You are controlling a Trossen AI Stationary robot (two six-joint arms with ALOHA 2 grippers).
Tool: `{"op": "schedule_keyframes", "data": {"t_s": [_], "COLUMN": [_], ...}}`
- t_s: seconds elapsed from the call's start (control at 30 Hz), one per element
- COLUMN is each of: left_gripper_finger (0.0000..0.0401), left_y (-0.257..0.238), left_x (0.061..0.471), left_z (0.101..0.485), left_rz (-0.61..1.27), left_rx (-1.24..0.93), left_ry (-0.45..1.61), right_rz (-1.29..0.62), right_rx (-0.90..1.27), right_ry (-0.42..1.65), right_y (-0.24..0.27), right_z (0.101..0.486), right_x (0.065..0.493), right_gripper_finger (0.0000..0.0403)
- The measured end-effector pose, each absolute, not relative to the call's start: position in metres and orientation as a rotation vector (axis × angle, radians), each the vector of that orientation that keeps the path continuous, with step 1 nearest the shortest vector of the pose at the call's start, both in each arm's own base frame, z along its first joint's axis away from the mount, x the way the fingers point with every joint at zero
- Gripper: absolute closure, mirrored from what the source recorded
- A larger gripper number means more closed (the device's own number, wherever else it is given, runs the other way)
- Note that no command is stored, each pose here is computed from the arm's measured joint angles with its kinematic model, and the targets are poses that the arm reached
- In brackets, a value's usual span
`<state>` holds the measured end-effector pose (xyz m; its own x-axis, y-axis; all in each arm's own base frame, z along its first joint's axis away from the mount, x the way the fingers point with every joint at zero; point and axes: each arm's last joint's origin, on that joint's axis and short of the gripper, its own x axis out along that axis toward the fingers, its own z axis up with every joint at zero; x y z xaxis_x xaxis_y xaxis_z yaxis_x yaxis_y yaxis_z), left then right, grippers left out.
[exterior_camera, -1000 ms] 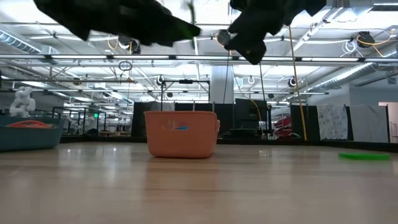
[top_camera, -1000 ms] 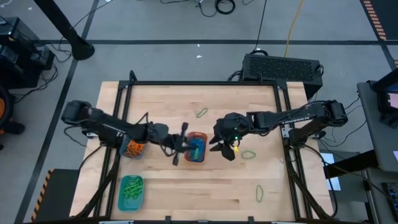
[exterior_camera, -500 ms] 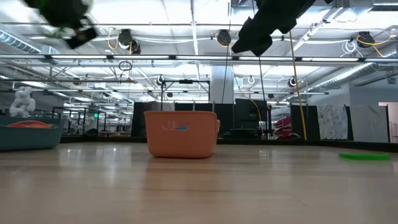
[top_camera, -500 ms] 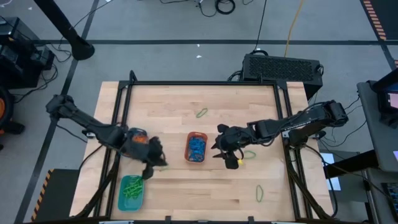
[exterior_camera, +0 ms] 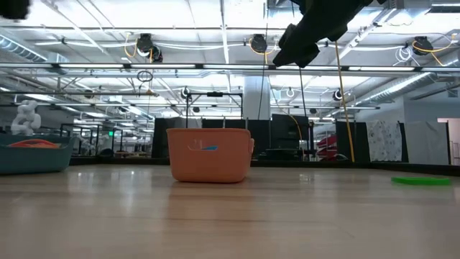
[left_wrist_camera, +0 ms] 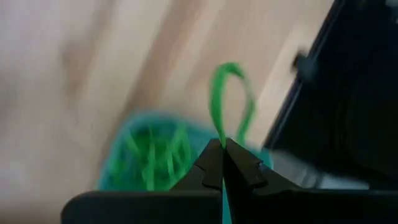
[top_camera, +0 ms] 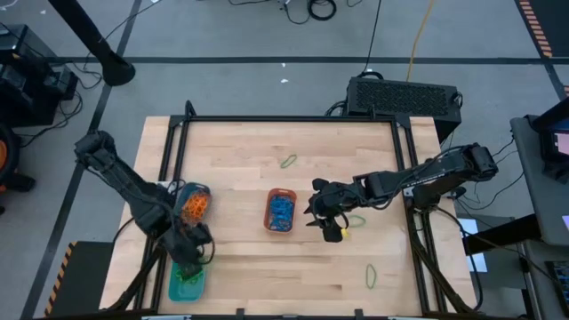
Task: Sort rubber bands into baskets
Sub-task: Put the green rubber band into the green bin
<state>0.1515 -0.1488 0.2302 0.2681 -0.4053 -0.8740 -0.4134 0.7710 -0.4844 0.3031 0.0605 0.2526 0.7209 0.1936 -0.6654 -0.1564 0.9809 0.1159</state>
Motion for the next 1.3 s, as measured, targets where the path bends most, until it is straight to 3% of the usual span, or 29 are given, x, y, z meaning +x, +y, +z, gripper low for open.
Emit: {"op": "schedule_keyframes", "data": {"t_s": [0.5, 1.0, 1.3], "left_gripper_finger": [0.0396, 0.039, 0.0302], "left_y": [-0.177, -0.171, -0.168], "left_x": [0.134, 0.129, 0.127], "left_z": [0.204, 0.196, 0.195], "left_rz": [-0.002, 0.117, 0.144], "left_rx": [-0.663, -0.586, -0.55], "left_ry": [1.652, 1.709, 1.73], "right_rz": [0.181, 0.18, 0.18], "right_rx": [0.074, 0.077, 0.077], "right_ry": [0.775, 0.776, 0.778], "right_y": [0.06, 0.06, 0.06], "right_z": [0.25, 0.251, 0.25], "right_x": [0.301, 0.301, 0.301], "right_gripper_finger": [0.0232, 0.0232, 0.0232]}}
